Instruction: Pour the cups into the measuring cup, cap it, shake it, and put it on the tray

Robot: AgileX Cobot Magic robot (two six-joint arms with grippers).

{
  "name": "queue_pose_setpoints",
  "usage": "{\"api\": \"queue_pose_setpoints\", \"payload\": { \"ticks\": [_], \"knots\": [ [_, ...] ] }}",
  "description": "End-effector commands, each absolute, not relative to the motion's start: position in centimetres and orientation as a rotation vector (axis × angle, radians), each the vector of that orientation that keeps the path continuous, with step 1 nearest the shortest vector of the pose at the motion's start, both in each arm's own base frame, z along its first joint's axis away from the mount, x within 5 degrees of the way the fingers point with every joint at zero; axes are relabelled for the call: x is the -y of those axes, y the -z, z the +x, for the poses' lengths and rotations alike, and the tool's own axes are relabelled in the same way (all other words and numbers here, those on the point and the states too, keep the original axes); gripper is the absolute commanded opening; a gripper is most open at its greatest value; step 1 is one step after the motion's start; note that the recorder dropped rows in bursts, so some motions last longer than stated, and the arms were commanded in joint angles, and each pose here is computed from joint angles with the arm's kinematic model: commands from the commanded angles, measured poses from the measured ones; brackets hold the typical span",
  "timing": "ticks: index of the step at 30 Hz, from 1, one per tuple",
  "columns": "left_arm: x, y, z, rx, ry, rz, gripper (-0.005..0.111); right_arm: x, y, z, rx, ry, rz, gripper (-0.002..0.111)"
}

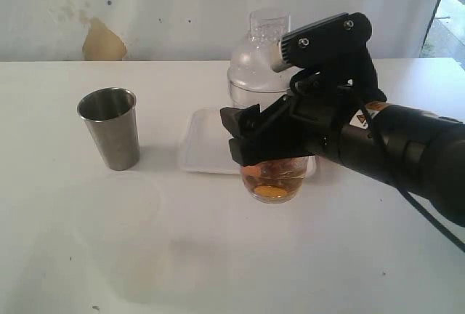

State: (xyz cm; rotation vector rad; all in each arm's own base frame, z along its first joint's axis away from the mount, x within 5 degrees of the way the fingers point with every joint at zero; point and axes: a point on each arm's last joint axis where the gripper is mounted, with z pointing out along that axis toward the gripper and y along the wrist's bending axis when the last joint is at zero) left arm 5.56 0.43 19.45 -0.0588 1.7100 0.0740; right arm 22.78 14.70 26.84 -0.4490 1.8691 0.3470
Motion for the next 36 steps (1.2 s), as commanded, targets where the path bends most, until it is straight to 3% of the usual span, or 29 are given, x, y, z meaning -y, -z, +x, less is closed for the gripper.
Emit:
{"api": "queue_pose_setpoints", "payload": {
  "ticks": [1,7,11,17,20,36],
  "knots": [
    [-0.50,-19.21,5.53,-1.715,-0.084,-0.070,0.000,-14.45,-27.99,22.98,-1.803,-0.338,-0.411,0.000],
    [-0.58,-19.26,5.53,-1.711,-0.116,-0.047,0.000,-14.45,-27.99,22.98,-1.803,-0.338,-0.411,0.000],
    [-0.89,-19.29,5.49,-1.713,-0.258,0.056,0.000,-14.45,-27.99,22.98,-1.803,-0.338,-0.411,0.000],
    [-0.83,-19.24,5.49,-1.718,-0.220,0.025,0.000,-14.45,-27.99,22.98,-1.803,-0.338,-0.411,0.000],
    [-0.73,-19.16,5.50,-1.713,-0.037,-0.167,0.000,-14.45,-27.99,22.98,-1.803,-0.338,-0.411,0.000],
    [-0.68,-19.20,5.51,-1.713,-0.060,-0.132,0.000,-14.45,-27.99,22.98,-1.803,-0.338,-0.411,0.000]
  ]
}}
